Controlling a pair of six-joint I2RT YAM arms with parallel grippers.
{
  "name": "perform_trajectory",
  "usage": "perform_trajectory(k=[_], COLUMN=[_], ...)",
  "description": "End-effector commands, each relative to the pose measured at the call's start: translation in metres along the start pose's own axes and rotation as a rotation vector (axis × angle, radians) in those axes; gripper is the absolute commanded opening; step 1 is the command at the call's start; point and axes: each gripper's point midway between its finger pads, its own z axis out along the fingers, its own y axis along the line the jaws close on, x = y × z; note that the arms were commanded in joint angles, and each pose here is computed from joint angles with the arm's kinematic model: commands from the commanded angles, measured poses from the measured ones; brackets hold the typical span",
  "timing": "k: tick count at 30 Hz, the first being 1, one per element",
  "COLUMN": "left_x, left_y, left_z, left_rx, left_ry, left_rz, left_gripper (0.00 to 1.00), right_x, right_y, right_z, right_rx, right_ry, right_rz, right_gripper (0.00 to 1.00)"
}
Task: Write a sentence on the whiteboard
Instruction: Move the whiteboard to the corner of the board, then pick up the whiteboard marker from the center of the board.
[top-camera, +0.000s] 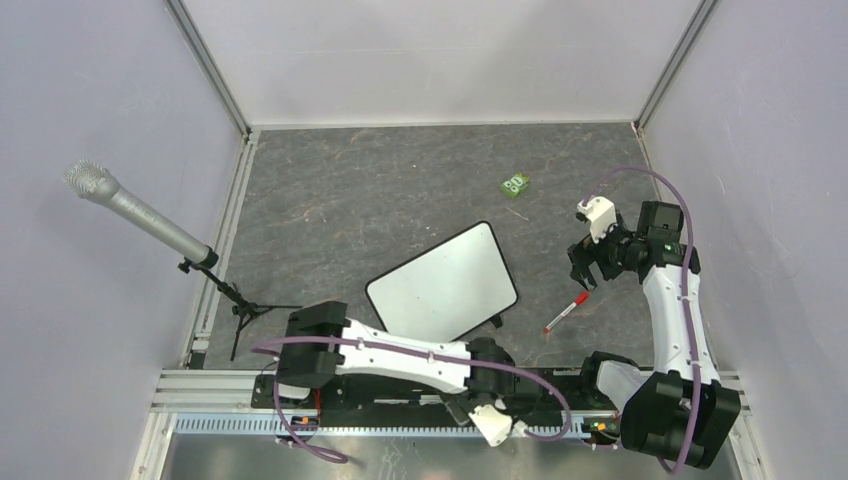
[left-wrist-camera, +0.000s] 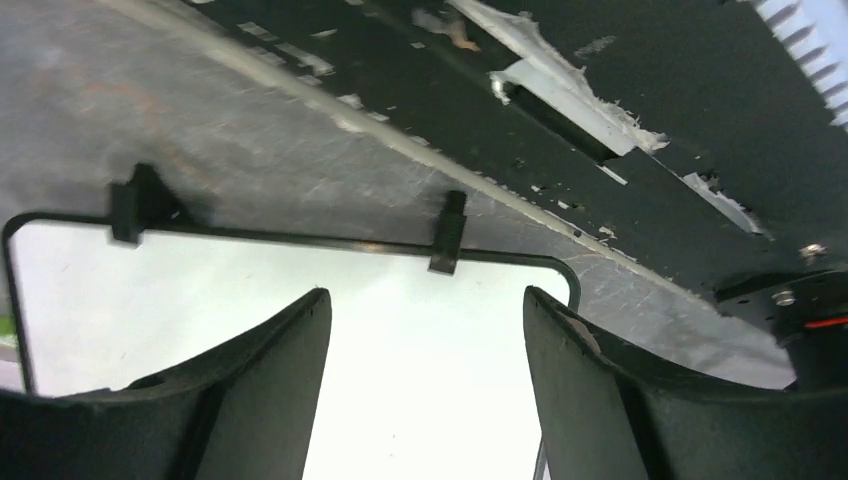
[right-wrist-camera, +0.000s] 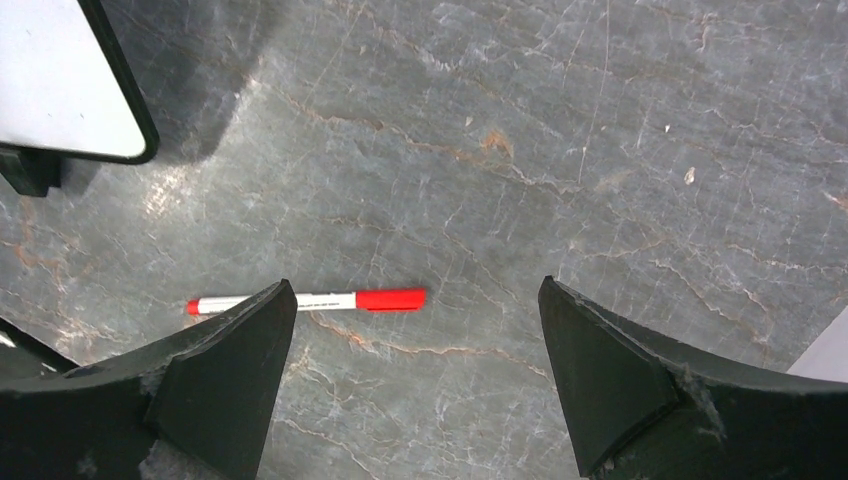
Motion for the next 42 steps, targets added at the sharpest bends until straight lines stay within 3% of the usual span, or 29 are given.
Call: perform_trajectory(k=[1,5,9,14,19,29,37,42], left_x=[-0.002,0.018,0.05,0.083,0.113,0.152,0.193,0.215], left_y=[0.014,0.037,0.065,0.086,0.097,0.111,0.133,0.14], left_z=[-0.061,-0.086,-0.114,-0.13,-0.147,-0.205,-0.218,-0.212], left_rx=[-0.014,0.003,-0.019,-0.095,-0.159,-0.184,-0.227,-0.223], left_ry=[-0.257,-0.408,-0.565,-0.619,-0.648,-0.916,-1.016,-1.044], left_rz=[-0.221,-0.406,-0.613,-0.763,-0.904,-1.08,-1.249,-1.351], left_gripper=[0.77,0.77,0.77,0.78,0.79,0.81,0.81,0.81], right_x=[0.006,0.017,0.03,0.036,0.047,0.073,0.09,0.108], right_y=[-0.005,0.009,0.027,0.038,0.045,0.063,0.083,0.087], right_z=[-0.003,0.002,0.005,0.008,0.031,0.054,0.066,0.068], right_rx=[-0.01,-0.13,-0.274,-0.391,-0.417,-0.439,-0.492,-0.524], right_ry=[0.049,0.079,0.079,0.068,0.129,0.239,0.324,0.422], right_rz=[-0.077,-0.169,-0.397,-0.631,-0.767,-0.971,-1.144,-1.278], right_gripper=[0.97,0.98,0.99,0.99,0.89,0.8,0.73,0.61])
